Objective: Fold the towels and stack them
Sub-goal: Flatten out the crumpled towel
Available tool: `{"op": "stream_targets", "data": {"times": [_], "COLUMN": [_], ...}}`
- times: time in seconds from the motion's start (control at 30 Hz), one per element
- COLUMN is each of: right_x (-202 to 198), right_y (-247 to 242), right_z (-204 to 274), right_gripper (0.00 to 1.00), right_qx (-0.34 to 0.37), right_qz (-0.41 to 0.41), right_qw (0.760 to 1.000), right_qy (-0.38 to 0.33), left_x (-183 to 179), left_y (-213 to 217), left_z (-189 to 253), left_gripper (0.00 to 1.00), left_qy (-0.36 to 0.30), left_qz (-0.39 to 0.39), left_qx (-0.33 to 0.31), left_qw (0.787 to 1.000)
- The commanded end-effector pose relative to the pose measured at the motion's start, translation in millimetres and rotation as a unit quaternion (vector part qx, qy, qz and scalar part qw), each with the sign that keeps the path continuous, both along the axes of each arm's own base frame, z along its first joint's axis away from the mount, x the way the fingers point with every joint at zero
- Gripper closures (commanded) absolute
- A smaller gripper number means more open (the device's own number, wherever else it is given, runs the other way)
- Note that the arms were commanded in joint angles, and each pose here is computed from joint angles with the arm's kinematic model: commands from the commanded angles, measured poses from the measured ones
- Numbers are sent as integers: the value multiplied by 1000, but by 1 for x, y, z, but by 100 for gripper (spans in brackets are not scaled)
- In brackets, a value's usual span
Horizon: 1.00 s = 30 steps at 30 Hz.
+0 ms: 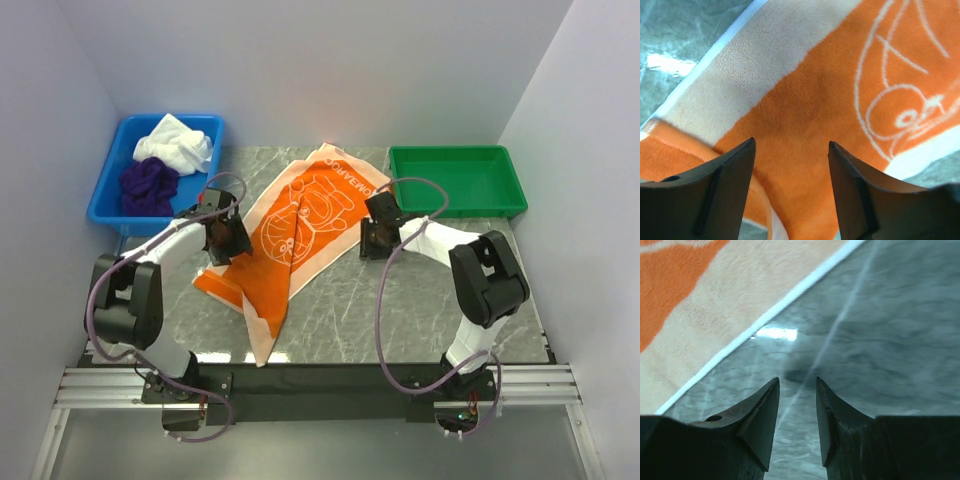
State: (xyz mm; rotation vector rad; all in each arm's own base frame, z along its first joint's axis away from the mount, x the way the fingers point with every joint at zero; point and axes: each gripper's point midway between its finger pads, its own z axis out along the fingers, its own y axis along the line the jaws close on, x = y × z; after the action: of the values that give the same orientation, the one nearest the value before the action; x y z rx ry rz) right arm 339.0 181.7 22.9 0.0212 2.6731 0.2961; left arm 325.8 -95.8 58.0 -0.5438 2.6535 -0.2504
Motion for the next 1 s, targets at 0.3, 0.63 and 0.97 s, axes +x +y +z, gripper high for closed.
{"op": "stream_targets", "data": {"times": [0.3, 0.63, 0.97], "right_x": [41, 62, 106], "right_y": [82, 47, -30], "right_z": [46, 3, 0], "right_gripper": [57, 55, 52], "right_qx": [130, 87, 35], "right_qz": [17, -35, -89], "right_qw": [990, 996, 995], "right_qy": [-59, -10, -10], "left_x": [-33, -73, -97], "left_y": [22, 44, 34], "left_z": [-52, -60, -55], "left_gripper": [48, 50, 47], "left_qy": [59, 80, 75], "left_qz": [71, 132, 158], "left_qx": [25, 3, -73], "left_qw": [995, 988, 982]}}
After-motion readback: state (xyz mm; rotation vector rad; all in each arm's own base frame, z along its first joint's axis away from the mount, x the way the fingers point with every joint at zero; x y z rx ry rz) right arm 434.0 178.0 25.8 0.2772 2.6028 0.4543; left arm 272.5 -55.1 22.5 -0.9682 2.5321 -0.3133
